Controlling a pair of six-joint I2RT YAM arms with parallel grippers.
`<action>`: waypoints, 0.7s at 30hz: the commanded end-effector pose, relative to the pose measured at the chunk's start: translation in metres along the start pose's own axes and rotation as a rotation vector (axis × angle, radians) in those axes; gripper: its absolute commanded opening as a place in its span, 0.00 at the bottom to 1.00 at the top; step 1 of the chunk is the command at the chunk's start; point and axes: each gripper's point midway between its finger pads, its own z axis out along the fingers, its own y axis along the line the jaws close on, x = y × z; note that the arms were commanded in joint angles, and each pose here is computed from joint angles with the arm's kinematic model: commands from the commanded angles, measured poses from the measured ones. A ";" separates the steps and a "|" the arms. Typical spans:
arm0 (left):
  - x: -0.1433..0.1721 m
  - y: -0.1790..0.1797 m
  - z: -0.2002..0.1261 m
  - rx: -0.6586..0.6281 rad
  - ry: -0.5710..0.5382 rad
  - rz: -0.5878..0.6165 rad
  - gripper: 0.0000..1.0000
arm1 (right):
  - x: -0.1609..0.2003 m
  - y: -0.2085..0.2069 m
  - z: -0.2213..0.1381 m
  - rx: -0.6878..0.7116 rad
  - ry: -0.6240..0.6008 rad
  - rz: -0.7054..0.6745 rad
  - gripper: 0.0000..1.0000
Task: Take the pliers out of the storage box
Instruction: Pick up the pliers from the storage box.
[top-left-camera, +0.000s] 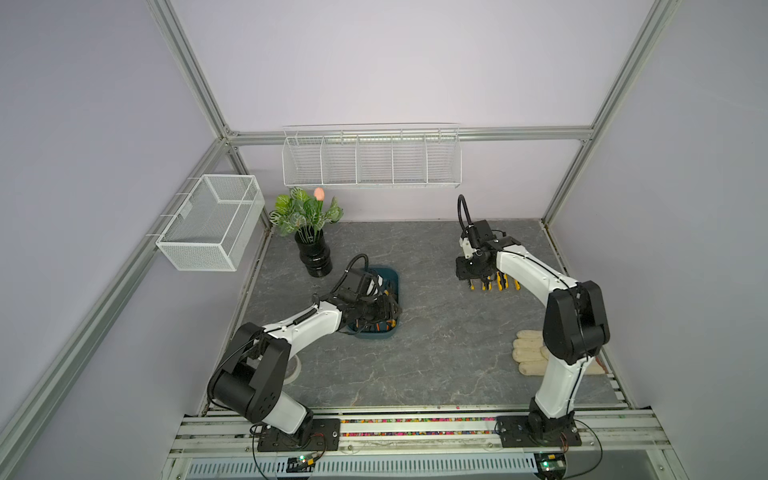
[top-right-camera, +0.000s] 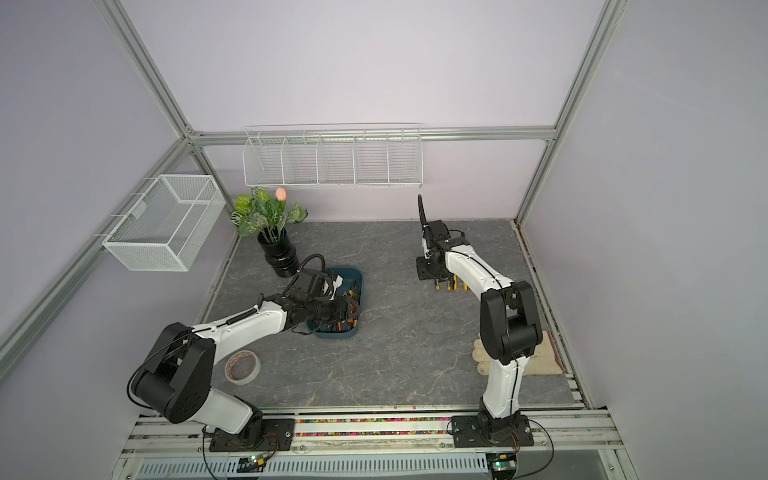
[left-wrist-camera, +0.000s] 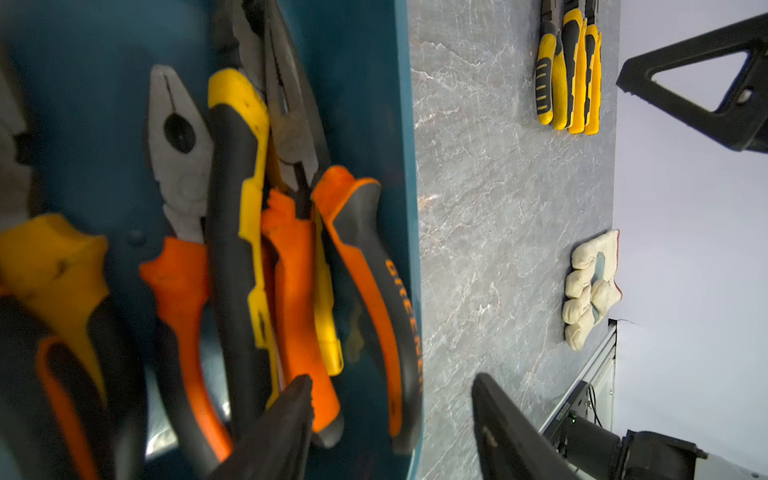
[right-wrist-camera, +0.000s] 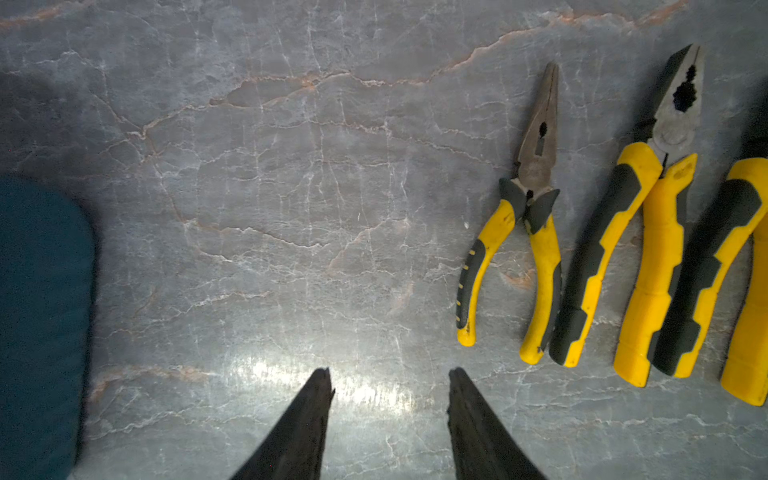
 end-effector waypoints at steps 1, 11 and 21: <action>-0.015 -0.011 0.002 0.029 -0.024 0.008 0.63 | 0.000 0.003 -0.004 -0.016 -0.021 0.012 0.48; -0.019 -0.011 0.014 0.003 -0.007 0.020 0.41 | 0.002 0.002 0.001 -0.010 -0.011 0.004 0.48; -0.019 -0.012 0.019 0.008 0.004 0.016 0.13 | 0.007 0.001 0.009 -0.009 0.006 0.004 0.47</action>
